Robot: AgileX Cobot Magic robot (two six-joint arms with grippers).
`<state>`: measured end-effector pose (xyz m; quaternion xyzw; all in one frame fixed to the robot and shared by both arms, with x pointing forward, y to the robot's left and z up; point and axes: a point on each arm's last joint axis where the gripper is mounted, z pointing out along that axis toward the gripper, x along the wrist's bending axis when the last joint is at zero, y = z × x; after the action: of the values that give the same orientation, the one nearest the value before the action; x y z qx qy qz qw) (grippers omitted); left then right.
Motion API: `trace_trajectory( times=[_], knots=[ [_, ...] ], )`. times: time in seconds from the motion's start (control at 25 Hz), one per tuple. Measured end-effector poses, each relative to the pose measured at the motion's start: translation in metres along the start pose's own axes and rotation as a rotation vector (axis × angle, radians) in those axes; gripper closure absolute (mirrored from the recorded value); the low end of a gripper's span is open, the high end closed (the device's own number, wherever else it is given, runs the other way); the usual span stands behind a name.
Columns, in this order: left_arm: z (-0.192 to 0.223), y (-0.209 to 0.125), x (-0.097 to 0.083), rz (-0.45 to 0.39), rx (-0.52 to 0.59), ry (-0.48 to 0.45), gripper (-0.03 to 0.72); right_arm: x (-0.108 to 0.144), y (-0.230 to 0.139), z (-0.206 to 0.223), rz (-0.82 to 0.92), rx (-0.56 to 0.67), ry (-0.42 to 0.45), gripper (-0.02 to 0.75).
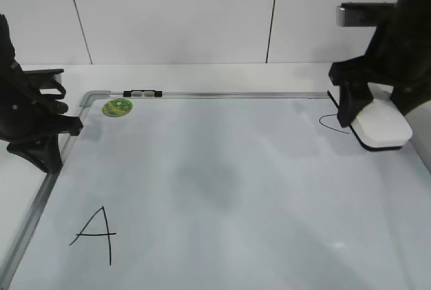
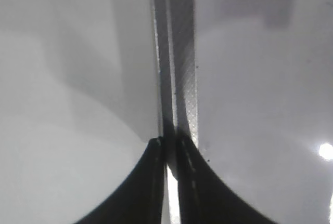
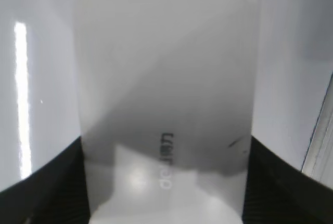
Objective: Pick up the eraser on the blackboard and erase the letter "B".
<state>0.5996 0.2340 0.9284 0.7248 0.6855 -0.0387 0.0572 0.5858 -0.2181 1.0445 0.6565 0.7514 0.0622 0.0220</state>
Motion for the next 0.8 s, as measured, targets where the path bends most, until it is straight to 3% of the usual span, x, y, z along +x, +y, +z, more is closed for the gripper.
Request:
trace_trajectory(
  times=[0.24,0.48,0.8],
  knots=[
    [0.000,0.000,0.000,-0.002,0.002,-0.003,0.654,-0.025,-0.028,0.021,0.088,0.100,-0.028,0.195],
    [0.000,0.000,0.000,-0.003,0.003,-0.004,0.654,-0.059,-0.028,0.023,0.175,0.079,-0.059,0.195],
    [0.000,0.000,-0.001,-0.004,0.003,-0.006,0.654,-0.082,-0.025,0.044,0.197,0.131,-0.069,0.195]
  ],
)
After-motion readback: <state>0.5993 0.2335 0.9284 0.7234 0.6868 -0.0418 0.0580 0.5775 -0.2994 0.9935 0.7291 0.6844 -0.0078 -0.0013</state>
